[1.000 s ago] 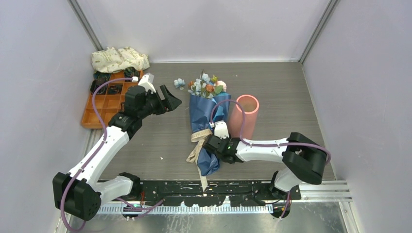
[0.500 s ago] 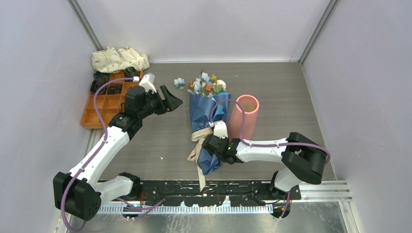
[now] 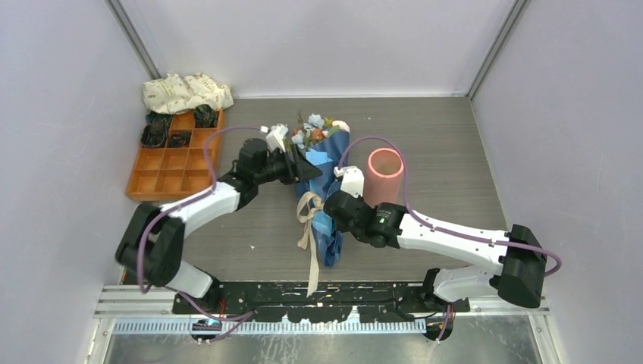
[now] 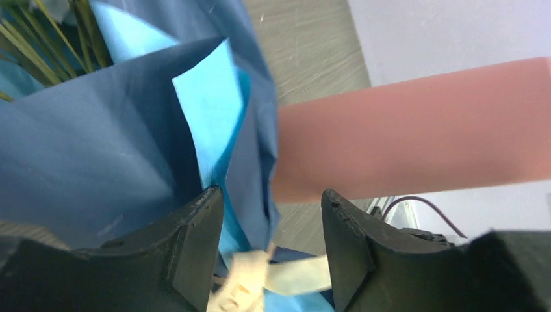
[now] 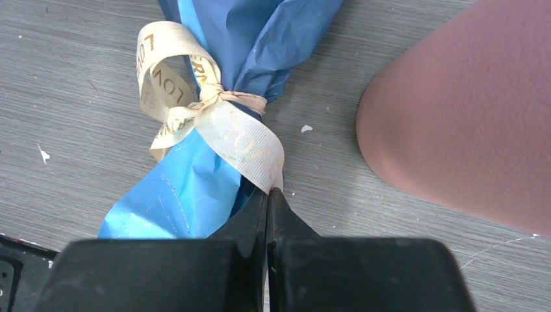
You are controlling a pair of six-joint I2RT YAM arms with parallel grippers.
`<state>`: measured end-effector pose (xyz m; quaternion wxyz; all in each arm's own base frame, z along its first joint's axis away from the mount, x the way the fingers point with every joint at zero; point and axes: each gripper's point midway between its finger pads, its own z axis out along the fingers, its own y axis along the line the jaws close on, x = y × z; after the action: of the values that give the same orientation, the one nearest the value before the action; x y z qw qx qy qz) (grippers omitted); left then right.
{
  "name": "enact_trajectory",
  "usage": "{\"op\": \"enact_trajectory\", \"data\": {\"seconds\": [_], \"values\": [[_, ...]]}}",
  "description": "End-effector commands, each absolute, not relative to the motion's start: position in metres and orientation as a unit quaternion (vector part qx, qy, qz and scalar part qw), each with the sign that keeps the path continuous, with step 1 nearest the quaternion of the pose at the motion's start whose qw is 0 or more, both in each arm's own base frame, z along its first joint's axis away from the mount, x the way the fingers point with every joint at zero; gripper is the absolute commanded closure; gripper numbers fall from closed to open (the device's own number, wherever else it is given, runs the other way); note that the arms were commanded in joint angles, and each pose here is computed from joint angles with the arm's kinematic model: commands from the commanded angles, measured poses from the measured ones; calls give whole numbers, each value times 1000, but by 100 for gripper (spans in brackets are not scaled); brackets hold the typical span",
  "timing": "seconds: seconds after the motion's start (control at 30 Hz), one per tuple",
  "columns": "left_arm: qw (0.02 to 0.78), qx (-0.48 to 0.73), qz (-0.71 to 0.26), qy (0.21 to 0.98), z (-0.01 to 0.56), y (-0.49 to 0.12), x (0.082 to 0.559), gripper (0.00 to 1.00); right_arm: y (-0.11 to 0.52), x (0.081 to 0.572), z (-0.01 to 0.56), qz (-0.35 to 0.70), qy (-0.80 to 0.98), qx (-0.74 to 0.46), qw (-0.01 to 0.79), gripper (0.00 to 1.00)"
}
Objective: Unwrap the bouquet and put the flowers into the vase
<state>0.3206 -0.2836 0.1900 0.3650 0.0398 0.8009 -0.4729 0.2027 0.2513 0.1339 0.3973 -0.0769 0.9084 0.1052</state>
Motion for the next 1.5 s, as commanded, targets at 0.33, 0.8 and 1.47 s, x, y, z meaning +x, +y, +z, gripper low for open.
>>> {"op": "enact_trajectory", "data": {"seconds": [0.33,0.8,1.47], "values": [[297,26,-486,822,97,-325,343,48,274,190,154,108,909,-107,387,99],[231,-8,-403,886,1,-310,341,52,253,176,255,149,870,-81,464,99],[204,-22,-350,914,-51,-295,335,53,124,167,410,224,768,46,599,99]]}}
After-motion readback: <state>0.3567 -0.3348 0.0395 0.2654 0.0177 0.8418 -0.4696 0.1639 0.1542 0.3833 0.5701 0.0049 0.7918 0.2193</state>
